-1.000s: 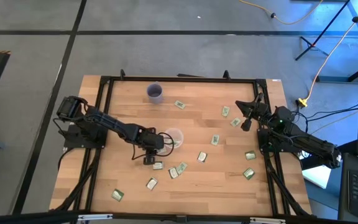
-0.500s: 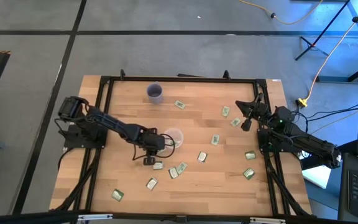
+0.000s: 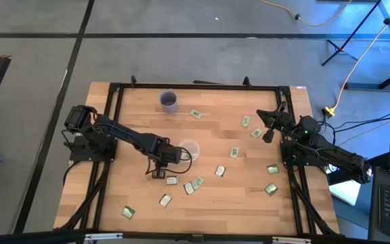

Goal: Pick and place Stevia / Truvia into bins
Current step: Put the stevia packet into the transparent container

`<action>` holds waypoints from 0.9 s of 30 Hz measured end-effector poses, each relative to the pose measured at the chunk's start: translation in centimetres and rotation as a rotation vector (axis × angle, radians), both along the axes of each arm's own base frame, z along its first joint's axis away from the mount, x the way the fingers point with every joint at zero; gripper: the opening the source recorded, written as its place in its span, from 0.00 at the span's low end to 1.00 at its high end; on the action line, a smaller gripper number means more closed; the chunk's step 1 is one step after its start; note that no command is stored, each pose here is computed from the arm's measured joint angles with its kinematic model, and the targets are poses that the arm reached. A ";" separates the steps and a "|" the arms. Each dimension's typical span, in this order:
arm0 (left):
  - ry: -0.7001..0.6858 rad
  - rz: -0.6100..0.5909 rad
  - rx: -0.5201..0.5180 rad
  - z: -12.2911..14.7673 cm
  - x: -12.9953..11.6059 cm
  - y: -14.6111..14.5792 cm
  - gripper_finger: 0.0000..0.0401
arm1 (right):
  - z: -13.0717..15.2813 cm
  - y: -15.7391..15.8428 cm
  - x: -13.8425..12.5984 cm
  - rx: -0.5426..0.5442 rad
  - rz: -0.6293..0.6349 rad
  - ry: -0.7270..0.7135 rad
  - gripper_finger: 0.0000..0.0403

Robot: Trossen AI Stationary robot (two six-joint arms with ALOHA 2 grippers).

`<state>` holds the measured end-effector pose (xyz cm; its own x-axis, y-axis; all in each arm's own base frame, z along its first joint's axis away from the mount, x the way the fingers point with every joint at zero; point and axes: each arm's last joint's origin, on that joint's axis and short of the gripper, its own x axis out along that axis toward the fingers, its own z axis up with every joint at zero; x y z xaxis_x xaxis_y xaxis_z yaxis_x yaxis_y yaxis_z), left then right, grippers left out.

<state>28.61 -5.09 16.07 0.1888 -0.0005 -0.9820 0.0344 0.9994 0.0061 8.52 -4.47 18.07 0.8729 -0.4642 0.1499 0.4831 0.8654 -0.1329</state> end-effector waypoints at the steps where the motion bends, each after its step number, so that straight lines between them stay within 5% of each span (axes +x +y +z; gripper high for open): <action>1: -0.009 -0.009 0.001 0.4 0.3 0.0 0.04 | 0.0 0.0 0.0 0.000 0.000 0.000 0.06; 13: -0.221 -0.163 0.116 4.1 3.5 1.1 0.04 | 0.0 0.0 0.0 -0.001 0.000 0.000 0.06; 18: -0.300 -0.105 0.192 4.4 4.4 2.6 0.04 | 0.0 0.0 0.0 -0.001 0.000 -0.001 0.06; 27: -0.290 -0.071 0.081 4.2 4.5 3.9 0.04 | 0.0 0.0 0.0 -0.001 0.000 -0.001 0.06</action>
<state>33.12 -1.16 20.28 0.4637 0.0527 -0.8844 0.0892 0.9904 0.1057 8.52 -4.47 18.08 0.8728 -0.4642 0.1507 0.4832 0.8653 -0.1333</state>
